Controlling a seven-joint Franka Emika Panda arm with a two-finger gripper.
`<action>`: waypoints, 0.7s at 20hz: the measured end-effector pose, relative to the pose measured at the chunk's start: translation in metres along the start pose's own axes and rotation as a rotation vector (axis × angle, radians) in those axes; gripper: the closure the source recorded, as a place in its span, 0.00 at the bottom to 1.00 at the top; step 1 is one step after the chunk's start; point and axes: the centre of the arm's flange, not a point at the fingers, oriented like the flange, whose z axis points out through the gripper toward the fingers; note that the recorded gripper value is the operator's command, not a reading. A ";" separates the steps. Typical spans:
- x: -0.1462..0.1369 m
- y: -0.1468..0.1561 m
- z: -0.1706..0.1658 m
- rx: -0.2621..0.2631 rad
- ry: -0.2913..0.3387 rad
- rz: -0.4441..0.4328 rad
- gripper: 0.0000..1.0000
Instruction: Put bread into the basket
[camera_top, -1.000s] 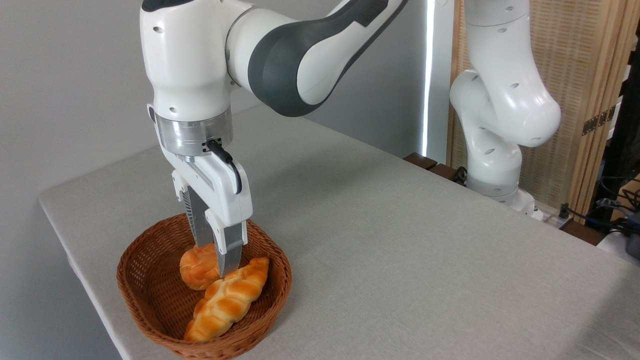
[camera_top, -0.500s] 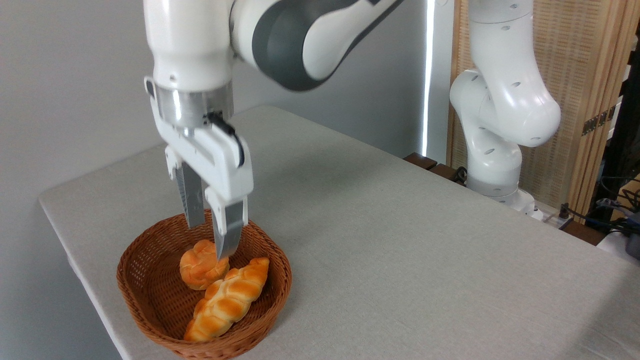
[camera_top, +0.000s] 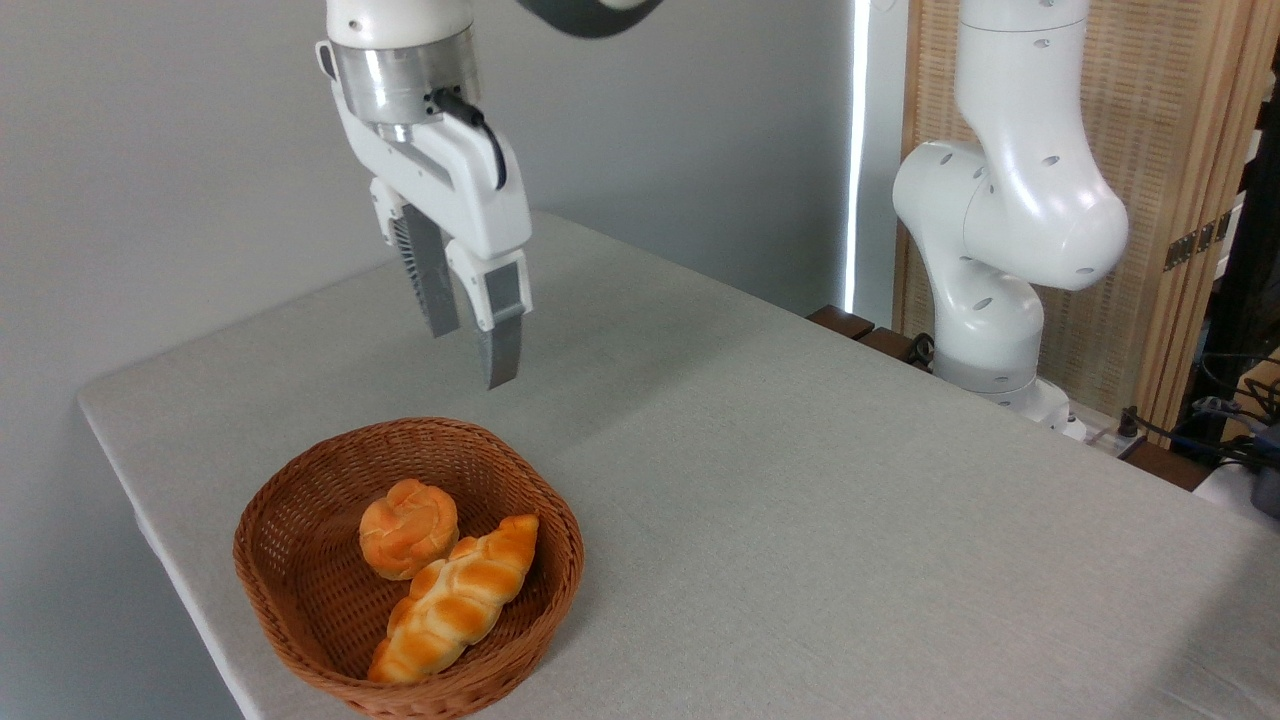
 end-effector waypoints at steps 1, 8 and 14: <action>-0.003 0.000 -0.002 0.006 -0.011 -0.001 0.00; -0.028 -0.024 -0.012 0.043 -0.022 -0.021 0.00; -0.029 -0.026 -0.013 0.049 -0.023 -0.021 0.00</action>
